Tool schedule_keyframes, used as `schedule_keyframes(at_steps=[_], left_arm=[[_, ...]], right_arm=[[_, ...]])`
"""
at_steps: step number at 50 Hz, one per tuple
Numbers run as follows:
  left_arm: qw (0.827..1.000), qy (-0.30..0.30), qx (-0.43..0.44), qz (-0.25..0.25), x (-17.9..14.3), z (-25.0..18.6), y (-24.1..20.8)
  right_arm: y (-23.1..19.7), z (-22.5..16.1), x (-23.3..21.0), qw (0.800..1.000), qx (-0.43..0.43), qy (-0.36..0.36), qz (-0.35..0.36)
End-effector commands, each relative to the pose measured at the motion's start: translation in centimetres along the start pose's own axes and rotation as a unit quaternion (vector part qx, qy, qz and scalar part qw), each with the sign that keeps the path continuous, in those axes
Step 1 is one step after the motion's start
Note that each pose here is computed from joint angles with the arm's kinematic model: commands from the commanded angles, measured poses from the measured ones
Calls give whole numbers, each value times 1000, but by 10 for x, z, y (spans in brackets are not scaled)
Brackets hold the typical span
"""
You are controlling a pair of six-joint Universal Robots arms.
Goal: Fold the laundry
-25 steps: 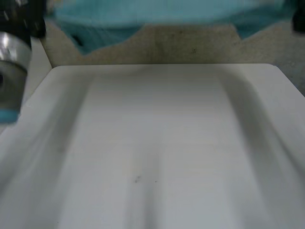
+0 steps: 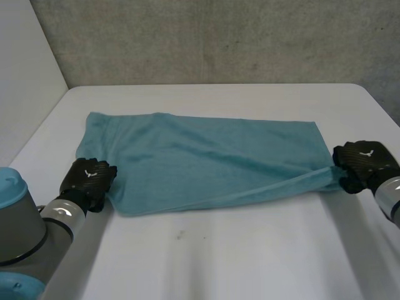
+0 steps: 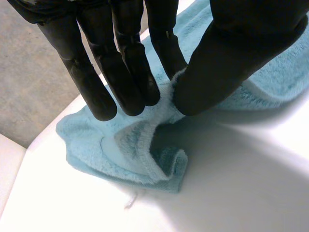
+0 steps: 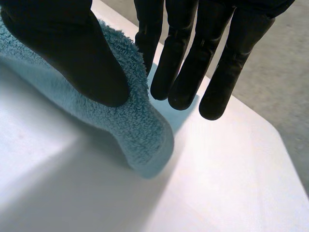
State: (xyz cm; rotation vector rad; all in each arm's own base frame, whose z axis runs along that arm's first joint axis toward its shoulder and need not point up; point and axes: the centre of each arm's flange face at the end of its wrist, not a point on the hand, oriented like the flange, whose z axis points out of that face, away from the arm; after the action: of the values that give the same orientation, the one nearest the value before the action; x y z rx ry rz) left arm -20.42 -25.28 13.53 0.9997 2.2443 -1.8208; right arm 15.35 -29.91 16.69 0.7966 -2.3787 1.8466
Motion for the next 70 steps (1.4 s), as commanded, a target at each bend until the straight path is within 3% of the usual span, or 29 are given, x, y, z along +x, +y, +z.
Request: schedule_keyframes(at_steps=[1,14,26,30,57,70], left_arm=[[1000,0,-7,-2,-5,-6,-6],[998,-30,-41,-40,-27,-2,11],[987,-42,-40,-152,-35,18,15],[985,-39,-42,-162,-34,26,18],[985,-71,-26,-154,-47,46,25],[991,-67,-43,-107,-43,28,23]], right_arm=[[-1,1,22,999,6,31,8],[5,5,24,998,12,37,45],[5,6,26,998,15,41,49],[4,7,28,998,18,44,47],[8,8,44,996,17,74,52],[7,9,46,994,32,82,67]])
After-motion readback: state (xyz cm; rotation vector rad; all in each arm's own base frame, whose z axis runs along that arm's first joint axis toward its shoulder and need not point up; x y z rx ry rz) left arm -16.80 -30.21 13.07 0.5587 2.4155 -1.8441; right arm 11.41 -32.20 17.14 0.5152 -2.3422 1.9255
